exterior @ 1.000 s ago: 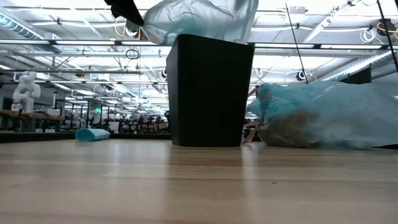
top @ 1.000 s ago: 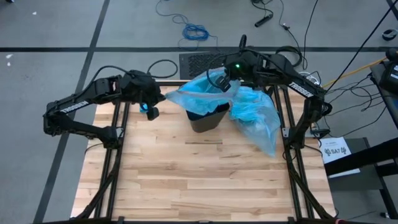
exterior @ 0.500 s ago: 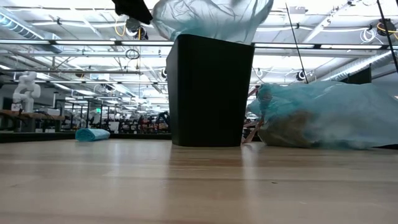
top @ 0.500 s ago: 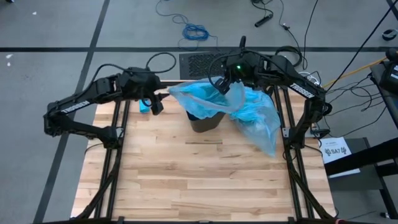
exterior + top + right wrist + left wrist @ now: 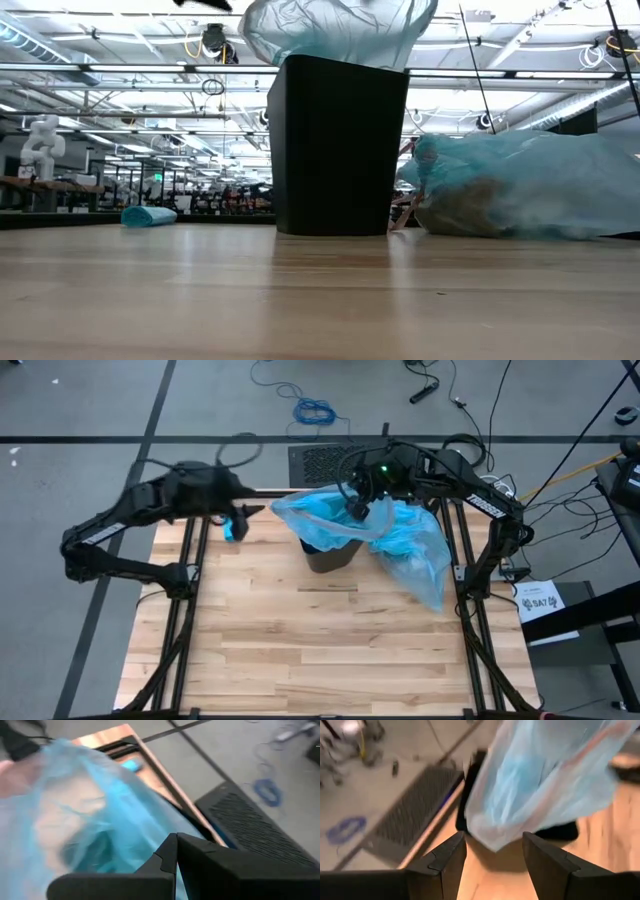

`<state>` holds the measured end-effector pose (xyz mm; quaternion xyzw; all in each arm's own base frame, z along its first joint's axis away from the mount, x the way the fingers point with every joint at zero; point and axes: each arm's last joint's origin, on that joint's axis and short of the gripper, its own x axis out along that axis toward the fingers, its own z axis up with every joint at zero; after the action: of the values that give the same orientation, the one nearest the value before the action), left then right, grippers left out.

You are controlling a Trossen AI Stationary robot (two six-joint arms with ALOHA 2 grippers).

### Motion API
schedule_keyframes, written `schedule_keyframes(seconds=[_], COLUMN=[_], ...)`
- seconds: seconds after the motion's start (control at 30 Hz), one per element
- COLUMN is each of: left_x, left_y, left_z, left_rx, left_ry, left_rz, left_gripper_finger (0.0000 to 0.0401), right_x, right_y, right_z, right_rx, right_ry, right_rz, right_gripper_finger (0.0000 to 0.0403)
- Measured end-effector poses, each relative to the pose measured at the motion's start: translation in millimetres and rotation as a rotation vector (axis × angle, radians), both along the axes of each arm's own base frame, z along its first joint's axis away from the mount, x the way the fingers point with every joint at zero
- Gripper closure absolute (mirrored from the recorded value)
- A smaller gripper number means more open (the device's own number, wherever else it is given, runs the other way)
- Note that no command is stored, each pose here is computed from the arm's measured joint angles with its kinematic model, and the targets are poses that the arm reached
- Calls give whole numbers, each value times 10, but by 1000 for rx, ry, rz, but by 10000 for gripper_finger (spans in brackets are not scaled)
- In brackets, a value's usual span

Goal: Place trash/remove bag and relplace
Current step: Insert the blue trash bag into the trash bin

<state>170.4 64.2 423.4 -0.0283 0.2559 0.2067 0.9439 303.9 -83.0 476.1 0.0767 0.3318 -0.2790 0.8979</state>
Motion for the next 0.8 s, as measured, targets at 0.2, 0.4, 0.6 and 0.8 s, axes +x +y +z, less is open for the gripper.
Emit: schedule_keyframes(seconds=[0.2,0.4,0.6,0.8], left_x=[-72,254,646,838], left_y=[-16,100,156,130], left_z=[362,342,93,148], left_rx=[135,97,-58,-183], left_ry=[-260,-335,-261,-302], left_rz=[21,25,-116,-260], left_gripper_finger=[205,205,205,205], right_x=[39,91,155,182], right_y=[23,68,163,184], right_z=[25,37,-82,-202], right_rx=[63,159,453,487], right_ry=[-58,-110,-86,7], right_rz=[89,250,506,527], right_gripper_finger=[403,403,403,403])
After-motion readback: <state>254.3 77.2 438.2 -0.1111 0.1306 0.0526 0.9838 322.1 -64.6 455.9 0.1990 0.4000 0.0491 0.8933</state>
